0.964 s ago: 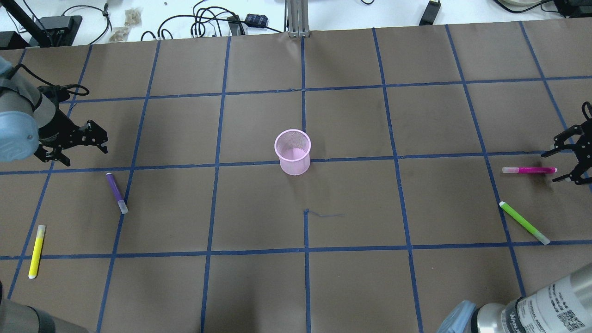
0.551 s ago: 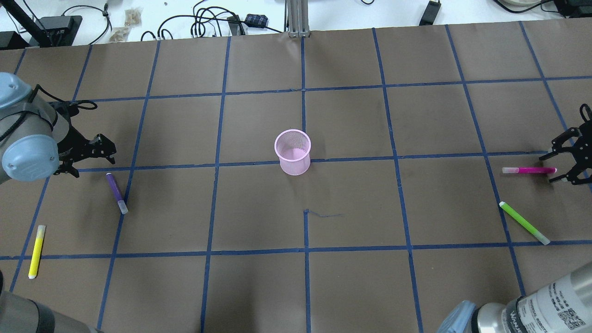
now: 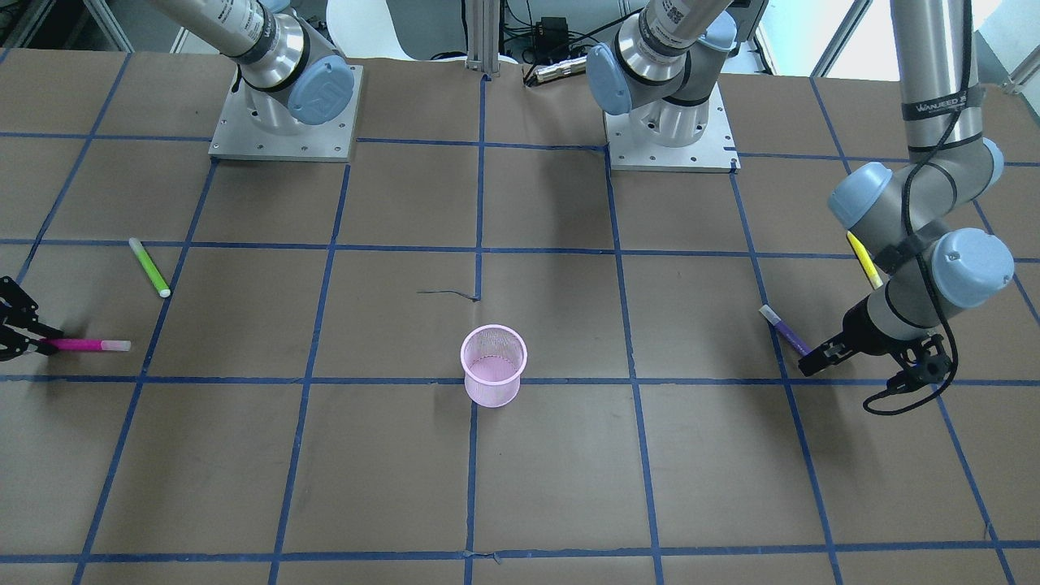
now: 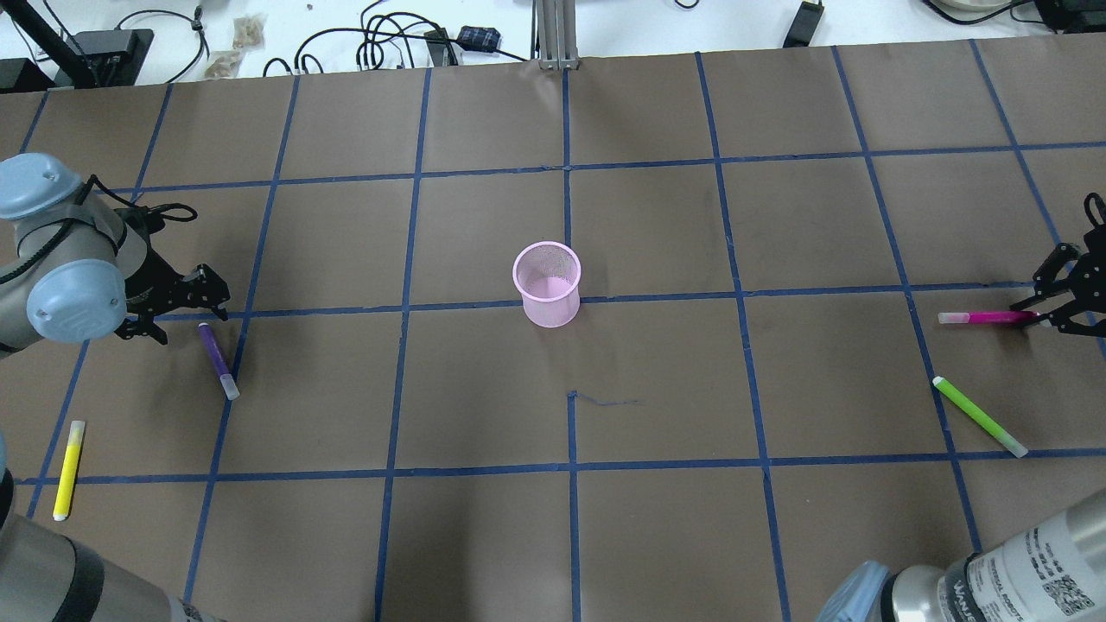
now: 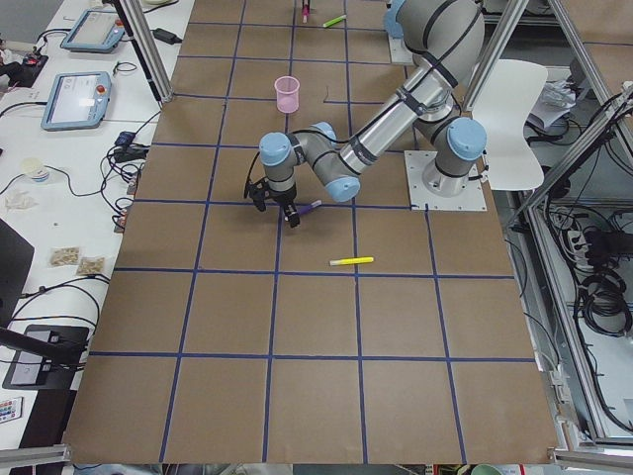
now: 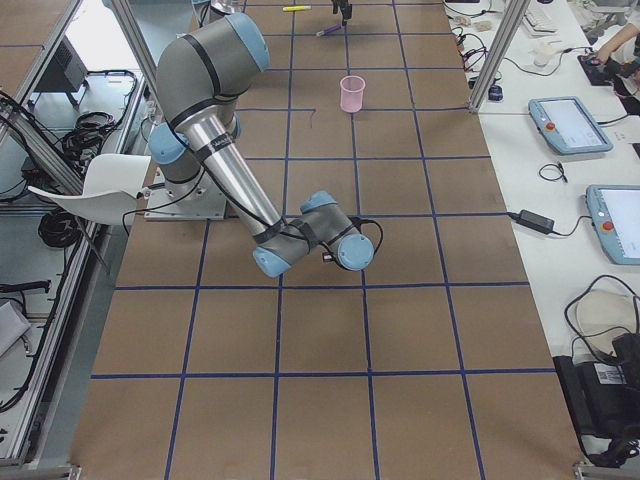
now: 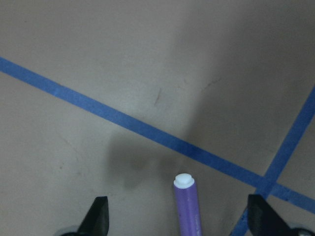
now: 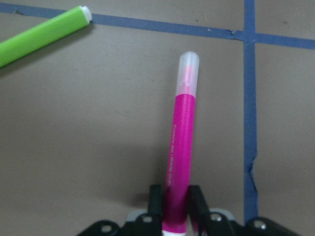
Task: Insert purple and pink pens into pink cup
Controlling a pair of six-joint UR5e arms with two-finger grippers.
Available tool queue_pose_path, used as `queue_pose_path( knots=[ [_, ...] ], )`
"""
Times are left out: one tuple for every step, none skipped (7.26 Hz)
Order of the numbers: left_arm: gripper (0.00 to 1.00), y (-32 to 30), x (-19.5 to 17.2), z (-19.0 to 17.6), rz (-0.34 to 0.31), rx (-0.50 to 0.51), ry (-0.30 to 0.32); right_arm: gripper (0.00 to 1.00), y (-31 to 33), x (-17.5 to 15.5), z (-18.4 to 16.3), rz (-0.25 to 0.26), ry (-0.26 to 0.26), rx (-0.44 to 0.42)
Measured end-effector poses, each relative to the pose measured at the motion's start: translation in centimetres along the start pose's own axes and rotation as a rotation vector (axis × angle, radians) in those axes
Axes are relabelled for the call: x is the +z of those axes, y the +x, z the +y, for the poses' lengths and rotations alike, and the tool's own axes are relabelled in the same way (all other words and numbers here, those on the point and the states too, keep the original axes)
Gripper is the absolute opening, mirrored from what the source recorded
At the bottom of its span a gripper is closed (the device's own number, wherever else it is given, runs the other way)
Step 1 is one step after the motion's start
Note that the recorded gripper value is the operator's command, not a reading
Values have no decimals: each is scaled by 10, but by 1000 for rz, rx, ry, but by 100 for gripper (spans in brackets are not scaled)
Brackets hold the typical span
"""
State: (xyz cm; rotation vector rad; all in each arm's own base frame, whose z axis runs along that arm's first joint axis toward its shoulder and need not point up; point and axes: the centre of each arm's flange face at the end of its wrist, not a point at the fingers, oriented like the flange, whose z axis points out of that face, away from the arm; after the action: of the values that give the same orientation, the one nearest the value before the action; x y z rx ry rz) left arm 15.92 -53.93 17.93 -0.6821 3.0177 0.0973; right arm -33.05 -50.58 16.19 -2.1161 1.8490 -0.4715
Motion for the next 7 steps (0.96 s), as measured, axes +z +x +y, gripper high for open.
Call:
queue_pose_path(
  knots=[
    [68,0,3,-1,3,-8,-5,0,0,-2,-1,0,-2,-1],
    [67,1,5,-1,5,-12,-8,0,1,-4,-2,0,-3,1],
    [53,1,7,-2,6,-13,-11,0,2,-11,-5,6,4,9],
    [21,1,8,-2,7,-14,-13,0,5,-23,-12,17,16,18],
    [8,1,9,-2,7,-14,-14,0,11,-44,-24,24,20,43],
    [0,1,9,-2,11,-15,-14,0,18,-67,-40,33,8,82],
    [0,3,9,-2,24,-23,-15,0,29,-87,-65,43,-20,94]
  ],
)
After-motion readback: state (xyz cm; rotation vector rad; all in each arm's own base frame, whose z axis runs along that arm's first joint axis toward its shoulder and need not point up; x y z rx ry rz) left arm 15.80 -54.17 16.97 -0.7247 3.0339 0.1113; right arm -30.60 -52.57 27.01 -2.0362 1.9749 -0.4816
